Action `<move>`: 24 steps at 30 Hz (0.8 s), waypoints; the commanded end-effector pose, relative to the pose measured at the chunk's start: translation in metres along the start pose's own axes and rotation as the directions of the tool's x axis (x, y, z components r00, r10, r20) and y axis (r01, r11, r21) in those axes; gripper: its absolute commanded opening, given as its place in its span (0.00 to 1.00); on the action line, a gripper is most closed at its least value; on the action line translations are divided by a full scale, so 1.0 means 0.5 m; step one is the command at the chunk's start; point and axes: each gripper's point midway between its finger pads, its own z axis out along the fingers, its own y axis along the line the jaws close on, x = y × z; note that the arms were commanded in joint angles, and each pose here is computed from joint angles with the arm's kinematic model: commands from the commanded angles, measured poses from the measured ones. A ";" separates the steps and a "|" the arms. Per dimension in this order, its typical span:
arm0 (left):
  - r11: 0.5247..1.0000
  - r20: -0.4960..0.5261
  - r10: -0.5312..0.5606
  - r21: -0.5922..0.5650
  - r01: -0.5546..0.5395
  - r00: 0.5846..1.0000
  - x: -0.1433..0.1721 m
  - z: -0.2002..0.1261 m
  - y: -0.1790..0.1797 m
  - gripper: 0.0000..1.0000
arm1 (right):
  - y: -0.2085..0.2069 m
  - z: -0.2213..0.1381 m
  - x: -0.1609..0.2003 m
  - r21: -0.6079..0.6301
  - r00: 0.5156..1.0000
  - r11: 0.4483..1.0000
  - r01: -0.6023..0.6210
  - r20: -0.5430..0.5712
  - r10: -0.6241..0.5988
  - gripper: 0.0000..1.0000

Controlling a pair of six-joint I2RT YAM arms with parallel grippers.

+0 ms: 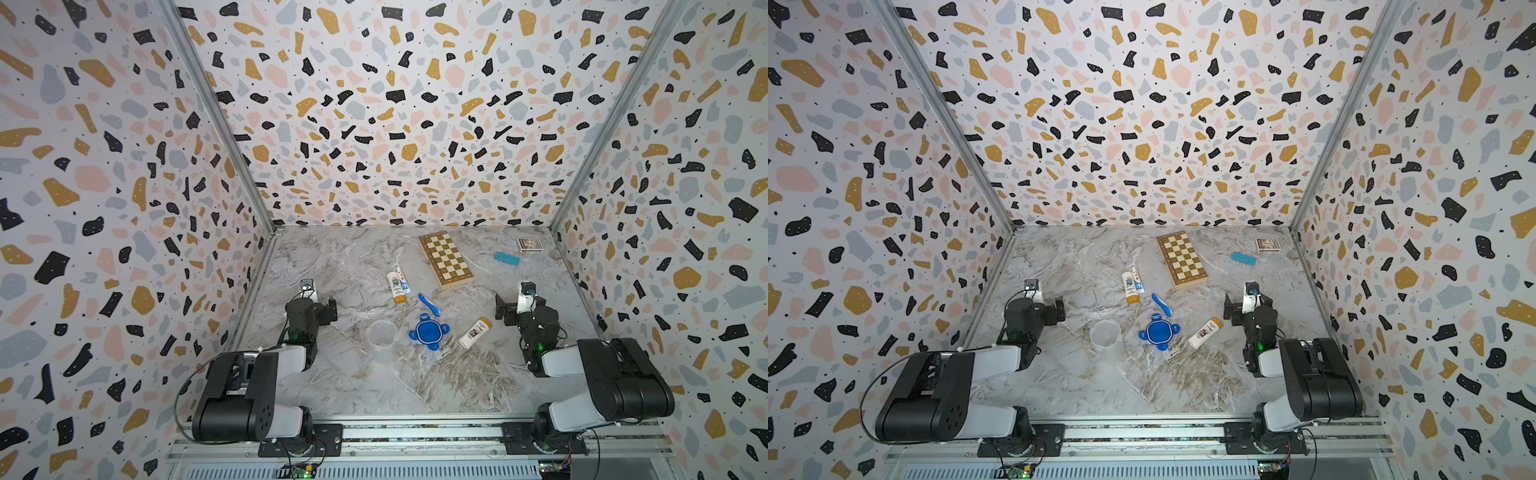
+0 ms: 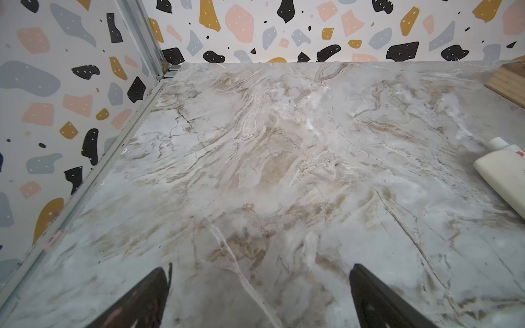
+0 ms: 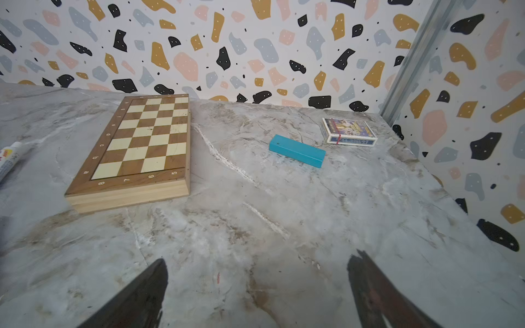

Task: Pack away toiletry kits
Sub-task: Pick up the toiletry item from the center of the board.

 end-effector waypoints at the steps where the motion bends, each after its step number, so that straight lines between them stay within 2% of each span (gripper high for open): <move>1: 1.000 0.047 -0.006 0.005 0.006 0.999 -0.029 0.003 0.000 1.00 | 0.000 -0.002 -0.014 0.004 1.000 1.000 0.010 0.027 -0.010 1.00; 24: 1.000 0.048 -0.003 0.001 0.003 0.999 -0.028 0.002 -0.001 1.00 | -0.003 -0.003 -0.015 -0.005 1.000 1.000 0.000 0.030 0.000 1.00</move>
